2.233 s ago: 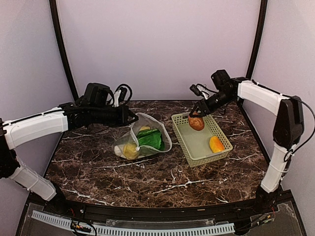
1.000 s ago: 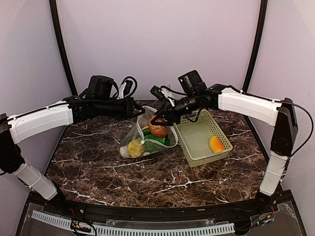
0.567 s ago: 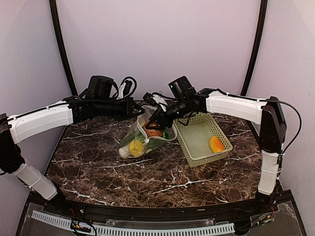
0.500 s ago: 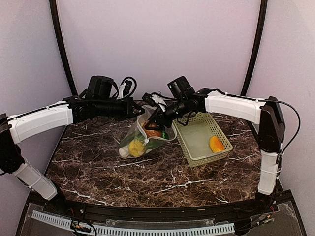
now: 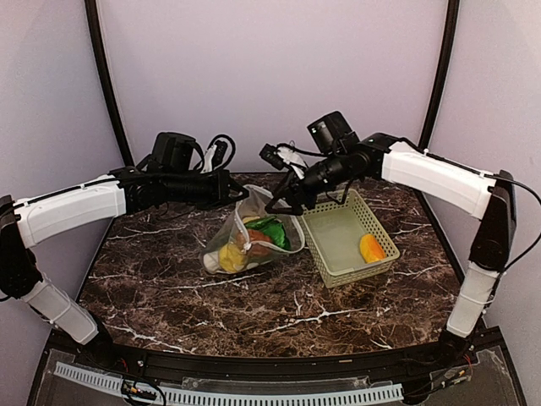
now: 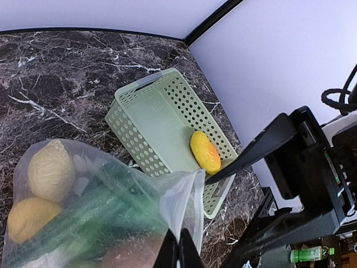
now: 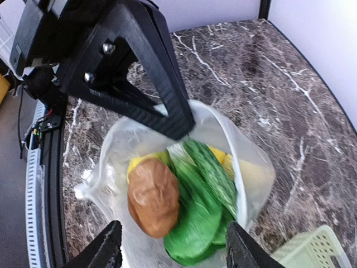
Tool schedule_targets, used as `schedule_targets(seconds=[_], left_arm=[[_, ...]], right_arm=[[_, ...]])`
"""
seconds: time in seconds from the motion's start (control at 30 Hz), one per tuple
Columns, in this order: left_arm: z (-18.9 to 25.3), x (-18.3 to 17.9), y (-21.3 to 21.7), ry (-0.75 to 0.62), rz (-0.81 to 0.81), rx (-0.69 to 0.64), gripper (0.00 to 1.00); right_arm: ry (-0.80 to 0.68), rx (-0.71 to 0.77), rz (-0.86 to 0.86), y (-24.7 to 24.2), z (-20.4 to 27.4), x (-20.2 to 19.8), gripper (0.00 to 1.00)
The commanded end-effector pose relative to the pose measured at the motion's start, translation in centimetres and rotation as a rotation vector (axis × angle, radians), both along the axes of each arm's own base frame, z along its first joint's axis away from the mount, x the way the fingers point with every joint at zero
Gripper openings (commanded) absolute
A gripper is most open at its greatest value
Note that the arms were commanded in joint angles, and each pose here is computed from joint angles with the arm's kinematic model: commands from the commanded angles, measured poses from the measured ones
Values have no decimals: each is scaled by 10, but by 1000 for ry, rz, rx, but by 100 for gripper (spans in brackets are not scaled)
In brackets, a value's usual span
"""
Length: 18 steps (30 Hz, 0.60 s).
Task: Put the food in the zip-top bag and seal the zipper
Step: Place the fake vegetable in the zipper food storage bag, then adjust the zipper food storage bag at the center of the board.
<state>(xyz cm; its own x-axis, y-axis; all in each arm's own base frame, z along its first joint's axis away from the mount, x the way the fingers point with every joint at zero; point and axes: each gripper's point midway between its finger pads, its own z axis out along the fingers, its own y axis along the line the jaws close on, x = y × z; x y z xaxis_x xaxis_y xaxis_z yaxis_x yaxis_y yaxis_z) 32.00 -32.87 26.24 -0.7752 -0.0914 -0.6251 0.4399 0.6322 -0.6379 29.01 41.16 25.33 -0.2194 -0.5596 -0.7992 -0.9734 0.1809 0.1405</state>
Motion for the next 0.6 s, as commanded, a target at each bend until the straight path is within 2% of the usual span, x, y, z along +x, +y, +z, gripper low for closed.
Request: schedule_targets(seconds=[0.0,0.1,0.33,0.43,0.5,0.57], left_arm=[[12,-7,5,-30,-7,-17,1],[13,-8,6,-31,-4,-24,1],[12,-9,8,-29,1,-16,1],[13,-9,9,-28,5,-19,1],[12,-10,10,-28,6,-17,1],[10,-10,11,-30,9,-5,1]], right_arm=[[-86,-146,-180,-52,-28,21,59],[-32,-223,-209,-69,-59,20,53],[80,-291,-242,-79,-94,14,44],[151,-320,-222,-79,-108,7,35],[213,-338,-196,-78,-116,0,14],[238,-324,-191,-77,-111,0,0]])
